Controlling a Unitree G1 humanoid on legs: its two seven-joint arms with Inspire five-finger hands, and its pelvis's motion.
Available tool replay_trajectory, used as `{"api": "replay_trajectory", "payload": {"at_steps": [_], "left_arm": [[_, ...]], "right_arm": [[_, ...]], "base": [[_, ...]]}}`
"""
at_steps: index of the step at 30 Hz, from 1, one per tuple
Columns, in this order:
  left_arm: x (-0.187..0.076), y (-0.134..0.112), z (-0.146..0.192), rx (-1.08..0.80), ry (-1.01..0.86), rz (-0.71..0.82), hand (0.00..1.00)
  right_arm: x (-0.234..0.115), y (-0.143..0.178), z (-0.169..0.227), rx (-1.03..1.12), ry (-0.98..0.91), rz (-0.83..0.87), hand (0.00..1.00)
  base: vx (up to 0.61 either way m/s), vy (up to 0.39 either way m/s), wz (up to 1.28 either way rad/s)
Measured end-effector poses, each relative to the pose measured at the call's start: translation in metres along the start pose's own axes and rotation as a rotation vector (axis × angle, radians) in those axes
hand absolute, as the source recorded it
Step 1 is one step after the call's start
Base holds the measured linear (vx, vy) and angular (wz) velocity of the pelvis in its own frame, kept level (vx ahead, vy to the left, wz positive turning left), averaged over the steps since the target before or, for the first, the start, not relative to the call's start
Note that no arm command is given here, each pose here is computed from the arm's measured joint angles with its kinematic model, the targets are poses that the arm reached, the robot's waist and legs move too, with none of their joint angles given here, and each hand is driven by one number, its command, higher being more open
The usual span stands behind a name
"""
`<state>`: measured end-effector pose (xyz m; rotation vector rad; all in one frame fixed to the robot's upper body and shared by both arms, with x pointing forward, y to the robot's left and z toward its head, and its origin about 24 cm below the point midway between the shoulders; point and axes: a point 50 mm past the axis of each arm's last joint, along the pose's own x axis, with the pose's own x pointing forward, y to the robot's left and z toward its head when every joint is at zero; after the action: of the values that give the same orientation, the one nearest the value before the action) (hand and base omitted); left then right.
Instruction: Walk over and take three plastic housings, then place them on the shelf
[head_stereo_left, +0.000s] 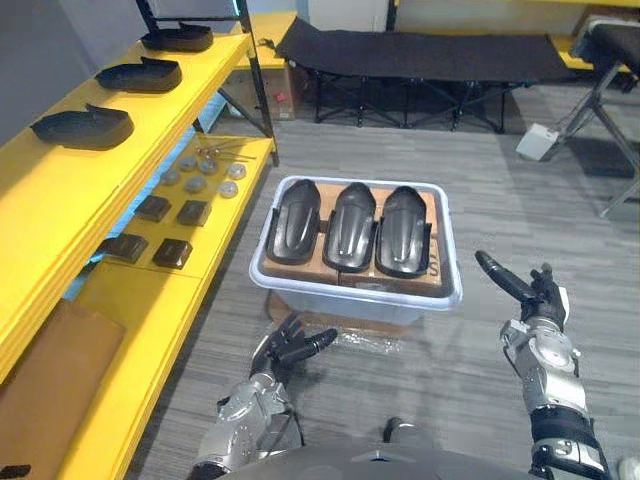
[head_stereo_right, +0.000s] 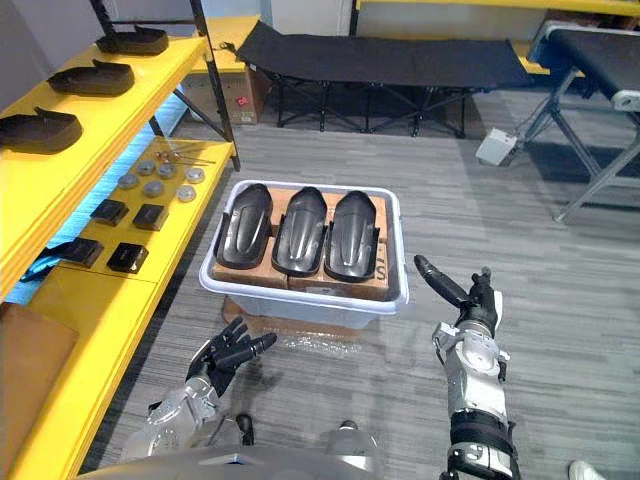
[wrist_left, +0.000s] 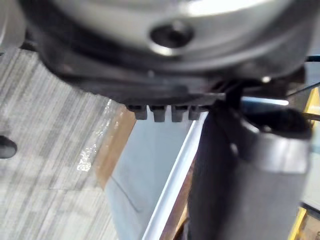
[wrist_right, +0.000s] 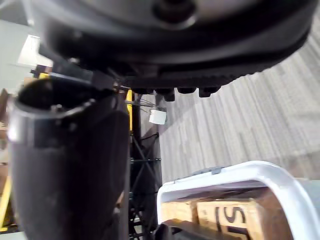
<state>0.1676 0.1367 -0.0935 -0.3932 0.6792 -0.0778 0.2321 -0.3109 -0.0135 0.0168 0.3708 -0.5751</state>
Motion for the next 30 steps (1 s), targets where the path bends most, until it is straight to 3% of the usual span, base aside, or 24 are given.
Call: {"api": "replay_trajectory", "payload": {"at_steps": [9,13,19,27,30], "left_arm": [[-0.002,0.001,0.010,0.188,0.001,-0.038,1.00],[-0.002,0.006,0.012,0.275,0.002,-0.014,1.00],[-0.005,0.020,-0.004,0.273,0.050,0.061,1.00],[-0.005,0.024,0.008,0.250,-0.063,0.110,1.00],[-0.007,0.038,0.009,0.230,-0.086,0.164,1.00]], "right_arm": [[0.020,-0.003,0.008,-0.116,0.077,0.024,1.00],[0.038,0.000,0.044,-0.112,0.022,0.004,1.00],[0.049,0.008,0.090,-0.067,-0.081,-0.013,1.00],[0.058,-0.009,0.122,-0.109,-0.074,-0.071,1.00],[0.061,-0.019,0.137,-0.094,-0.055,-0.110,1.00]], "base": [[0.02,0.068,0.01],[-0.07,0.061,0.12],[-0.12,0.025,0.12],[-0.08,0.006,0.11],[-0.03,0.009,0.10]]}}
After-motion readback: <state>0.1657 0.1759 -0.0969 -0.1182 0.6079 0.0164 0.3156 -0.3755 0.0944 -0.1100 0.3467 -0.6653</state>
